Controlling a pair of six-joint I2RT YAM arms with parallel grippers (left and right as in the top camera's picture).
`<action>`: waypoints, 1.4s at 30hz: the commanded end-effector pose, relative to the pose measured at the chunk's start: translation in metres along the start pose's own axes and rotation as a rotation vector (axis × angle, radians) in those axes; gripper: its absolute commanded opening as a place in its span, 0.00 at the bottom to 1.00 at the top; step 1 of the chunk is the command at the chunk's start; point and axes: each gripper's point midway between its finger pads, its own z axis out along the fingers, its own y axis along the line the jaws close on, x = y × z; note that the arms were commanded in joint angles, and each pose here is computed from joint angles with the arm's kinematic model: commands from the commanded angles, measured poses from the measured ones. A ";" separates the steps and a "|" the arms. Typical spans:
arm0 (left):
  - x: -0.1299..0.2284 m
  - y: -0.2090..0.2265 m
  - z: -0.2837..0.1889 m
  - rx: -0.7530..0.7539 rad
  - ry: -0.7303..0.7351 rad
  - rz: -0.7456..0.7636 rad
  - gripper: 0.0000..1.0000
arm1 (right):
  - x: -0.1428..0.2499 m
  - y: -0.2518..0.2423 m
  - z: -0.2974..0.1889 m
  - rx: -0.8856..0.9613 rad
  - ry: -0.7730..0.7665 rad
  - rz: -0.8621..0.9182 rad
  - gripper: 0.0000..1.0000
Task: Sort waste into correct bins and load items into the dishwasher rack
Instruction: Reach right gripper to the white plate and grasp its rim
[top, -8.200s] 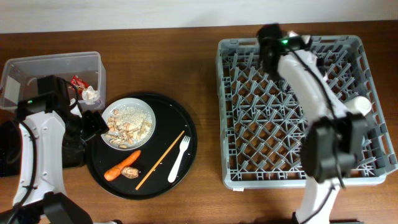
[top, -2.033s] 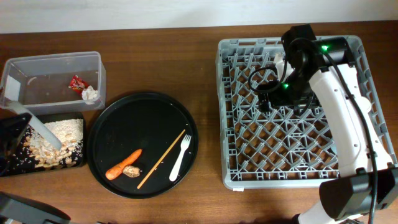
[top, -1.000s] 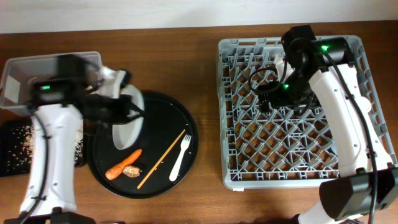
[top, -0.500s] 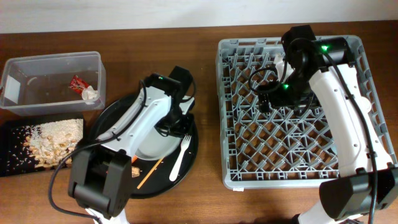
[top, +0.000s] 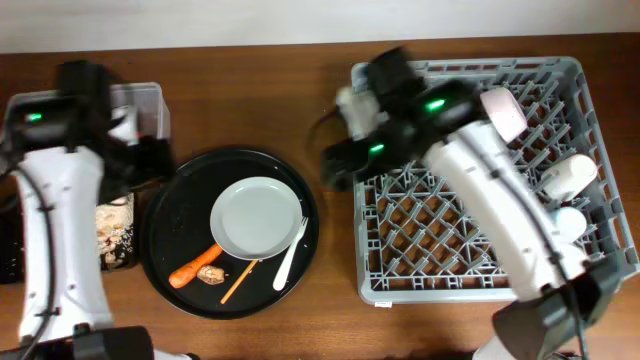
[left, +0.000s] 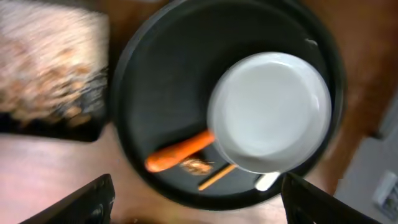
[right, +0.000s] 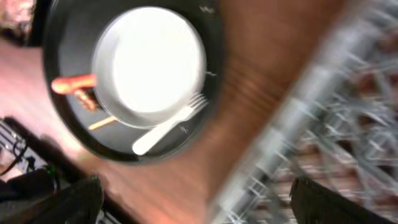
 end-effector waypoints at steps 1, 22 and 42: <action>-0.001 0.028 0.001 0.004 0.009 -0.116 0.85 | 0.001 0.032 0.056 0.048 0.070 -0.018 0.99; -0.003 0.030 0.001 0.006 0.001 -0.124 0.86 | 0.044 0.018 0.230 0.161 0.326 0.275 0.39; -0.003 0.030 0.001 0.006 0.000 -0.124 0.86 | -0.073 -0.169 -0.149 1.116 -0.322 0.334 0.04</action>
